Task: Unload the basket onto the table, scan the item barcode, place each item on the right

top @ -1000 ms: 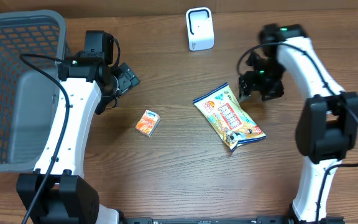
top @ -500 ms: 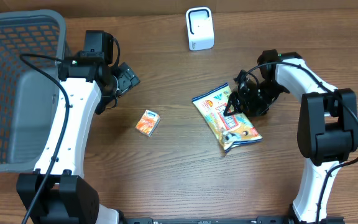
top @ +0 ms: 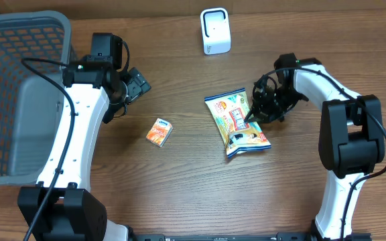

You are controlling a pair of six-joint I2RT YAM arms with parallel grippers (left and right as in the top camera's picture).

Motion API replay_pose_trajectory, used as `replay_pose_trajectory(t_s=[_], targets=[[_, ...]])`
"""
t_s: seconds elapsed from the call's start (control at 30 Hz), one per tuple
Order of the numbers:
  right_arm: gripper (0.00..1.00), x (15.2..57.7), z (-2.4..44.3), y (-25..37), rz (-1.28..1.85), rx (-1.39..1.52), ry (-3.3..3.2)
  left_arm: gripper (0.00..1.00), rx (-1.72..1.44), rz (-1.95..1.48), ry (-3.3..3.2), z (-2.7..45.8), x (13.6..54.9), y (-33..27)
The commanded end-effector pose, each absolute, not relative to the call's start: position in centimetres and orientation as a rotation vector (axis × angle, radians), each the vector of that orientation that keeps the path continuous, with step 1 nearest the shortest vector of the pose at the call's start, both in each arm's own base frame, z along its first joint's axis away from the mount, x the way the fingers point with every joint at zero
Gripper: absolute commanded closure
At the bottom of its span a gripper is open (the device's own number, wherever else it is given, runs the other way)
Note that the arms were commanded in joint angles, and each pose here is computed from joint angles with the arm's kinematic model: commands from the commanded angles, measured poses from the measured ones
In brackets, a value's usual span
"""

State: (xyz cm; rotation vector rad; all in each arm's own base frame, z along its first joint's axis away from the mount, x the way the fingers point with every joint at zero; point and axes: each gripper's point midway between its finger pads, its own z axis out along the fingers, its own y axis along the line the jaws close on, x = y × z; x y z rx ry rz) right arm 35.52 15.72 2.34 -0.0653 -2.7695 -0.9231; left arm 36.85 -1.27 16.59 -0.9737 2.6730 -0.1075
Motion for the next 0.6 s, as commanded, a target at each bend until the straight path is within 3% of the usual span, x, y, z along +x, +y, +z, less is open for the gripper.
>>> replay_pose_trajectory(t_s=[0.0, 0.33, 0.47, 0.57], targets=[[0.96, 39.3, 5.7, 15.8, -0.933, -0.079, -2.884, 0.00, -0.947, -0.096, 2.650, 17.5, 37.2, -0.9], [0.96, 46.4, 14.3, 17.4, -1.158, -0.142, -3.058, 0.00, -0.947, -0.096, 2.650, 17.5, 37.2, -0.9], [0.96, 45.2, 12.8, 15.8, -0.972, -0.205, -3.066, 0.00, -0.947, -0.096, 2.650, 17.5, 37.2, -0.9], [0.96, 43.1, 10.9, 13.2, -0.662, -0.261, -3.073, 0.00, -0.947, -0.096, 2.650, 17.5, 37.2, -0.9]])
